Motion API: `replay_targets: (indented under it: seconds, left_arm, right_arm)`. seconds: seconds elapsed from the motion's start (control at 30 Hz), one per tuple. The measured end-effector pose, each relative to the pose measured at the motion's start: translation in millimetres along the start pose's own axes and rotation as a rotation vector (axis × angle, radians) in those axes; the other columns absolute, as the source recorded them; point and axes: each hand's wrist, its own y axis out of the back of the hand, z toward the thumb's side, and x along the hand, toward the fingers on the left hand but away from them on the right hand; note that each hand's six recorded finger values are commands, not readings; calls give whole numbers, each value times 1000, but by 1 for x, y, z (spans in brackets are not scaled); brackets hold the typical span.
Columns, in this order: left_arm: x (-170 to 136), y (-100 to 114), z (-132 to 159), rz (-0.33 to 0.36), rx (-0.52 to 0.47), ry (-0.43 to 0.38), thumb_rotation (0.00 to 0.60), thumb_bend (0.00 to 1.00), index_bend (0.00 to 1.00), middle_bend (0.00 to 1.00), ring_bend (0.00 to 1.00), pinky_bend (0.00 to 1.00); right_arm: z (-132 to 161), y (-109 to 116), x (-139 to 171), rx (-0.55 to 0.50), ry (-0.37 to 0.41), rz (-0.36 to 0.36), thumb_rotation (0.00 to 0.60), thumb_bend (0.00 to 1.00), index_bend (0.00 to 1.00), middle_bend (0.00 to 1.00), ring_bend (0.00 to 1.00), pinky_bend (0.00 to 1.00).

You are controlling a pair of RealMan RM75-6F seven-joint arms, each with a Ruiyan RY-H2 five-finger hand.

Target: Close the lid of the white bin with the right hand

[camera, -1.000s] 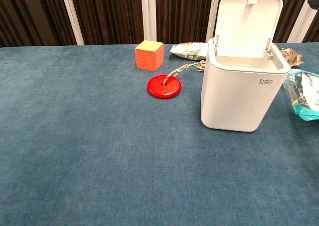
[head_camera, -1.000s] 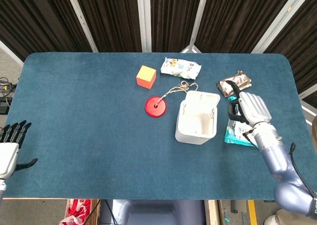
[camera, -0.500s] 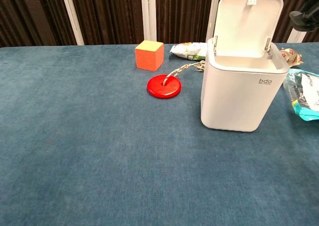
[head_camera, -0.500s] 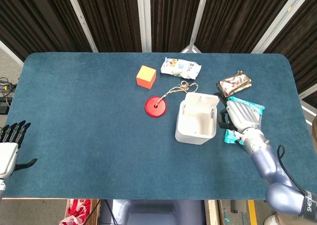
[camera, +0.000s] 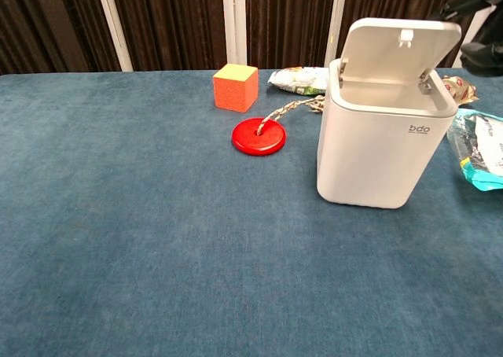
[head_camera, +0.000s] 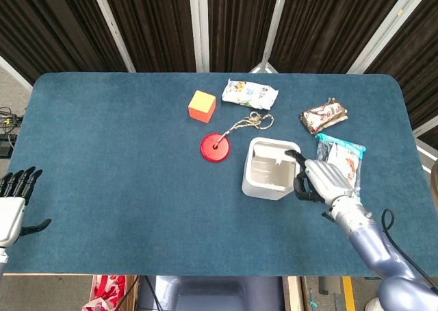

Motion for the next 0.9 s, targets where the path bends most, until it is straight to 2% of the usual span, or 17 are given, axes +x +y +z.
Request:
replay_targets:
  seconds: [0.57,0.9]
  left_arm:
    - [-1,0,2,0,1,-5,600,0,0,0,0,0]
    - [-1,0,3,-1,-1,-9,600,0,0,0,0,0]
  right_arm:
    - [-6,-33,14,15,7,82,600,706,138,760,819,784]
    - [4,-41,14,-21,43,76,600,705,138,760,819,784]
